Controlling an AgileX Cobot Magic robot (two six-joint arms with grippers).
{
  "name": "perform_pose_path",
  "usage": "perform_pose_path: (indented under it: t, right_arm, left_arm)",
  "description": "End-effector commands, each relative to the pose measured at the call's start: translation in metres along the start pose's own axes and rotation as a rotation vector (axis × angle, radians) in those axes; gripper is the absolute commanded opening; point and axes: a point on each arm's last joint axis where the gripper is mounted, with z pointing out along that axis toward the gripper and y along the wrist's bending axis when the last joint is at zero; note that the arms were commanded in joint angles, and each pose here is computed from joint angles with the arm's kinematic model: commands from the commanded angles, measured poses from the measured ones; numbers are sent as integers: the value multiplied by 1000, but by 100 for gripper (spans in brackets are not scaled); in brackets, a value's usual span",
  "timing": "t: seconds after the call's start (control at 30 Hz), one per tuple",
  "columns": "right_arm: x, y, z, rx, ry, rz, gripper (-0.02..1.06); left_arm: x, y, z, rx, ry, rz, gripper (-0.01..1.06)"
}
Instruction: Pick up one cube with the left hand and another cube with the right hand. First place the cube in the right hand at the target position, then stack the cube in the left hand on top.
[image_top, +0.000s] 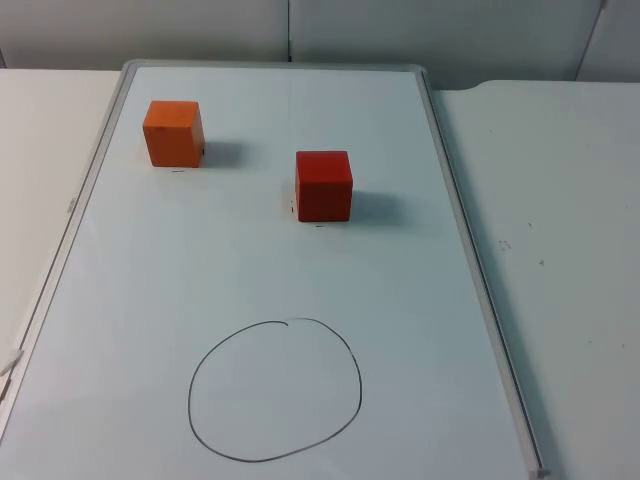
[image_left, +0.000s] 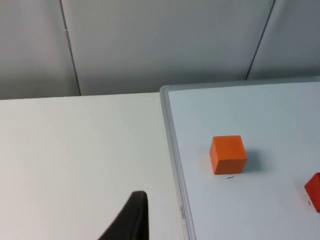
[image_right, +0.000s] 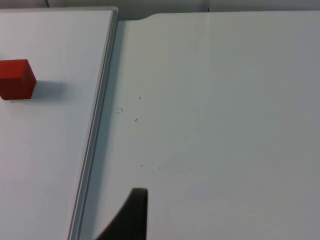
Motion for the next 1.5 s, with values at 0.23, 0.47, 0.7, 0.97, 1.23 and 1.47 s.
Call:
perform_pose_path:
  t: [0.23, 0.47, 0.7, 0.97, 1.23, 1.47]
  right_arm:
    - [1, -1, 1, 7, -9, -9, 105]
    - [1, -1, 1, 7, -9, -9, 105]
    - [1, -1, 1, 7, -9, -9, 105]
    - [1, -1, 1, 7, -9, -9, 105]
    - [1, -1, 1, 7, -9, -9, 105]
    - [1, -1, 1, 7, -9, -9, 105]
  left_arm:
    - [-33, -1, 64, 80, 43, -17, 105]
    - [-42, -4, 123, 119, 119, -28, 105]
    - [-33, -33, 191, 174, 192, 13, 105]
    - [0, -54, 274, 188, 316, -7, 104]
    - [24, -56, 332, 167, 400, -39, 104]
    - [45, -55, 370, 144, 443, -53, 104]
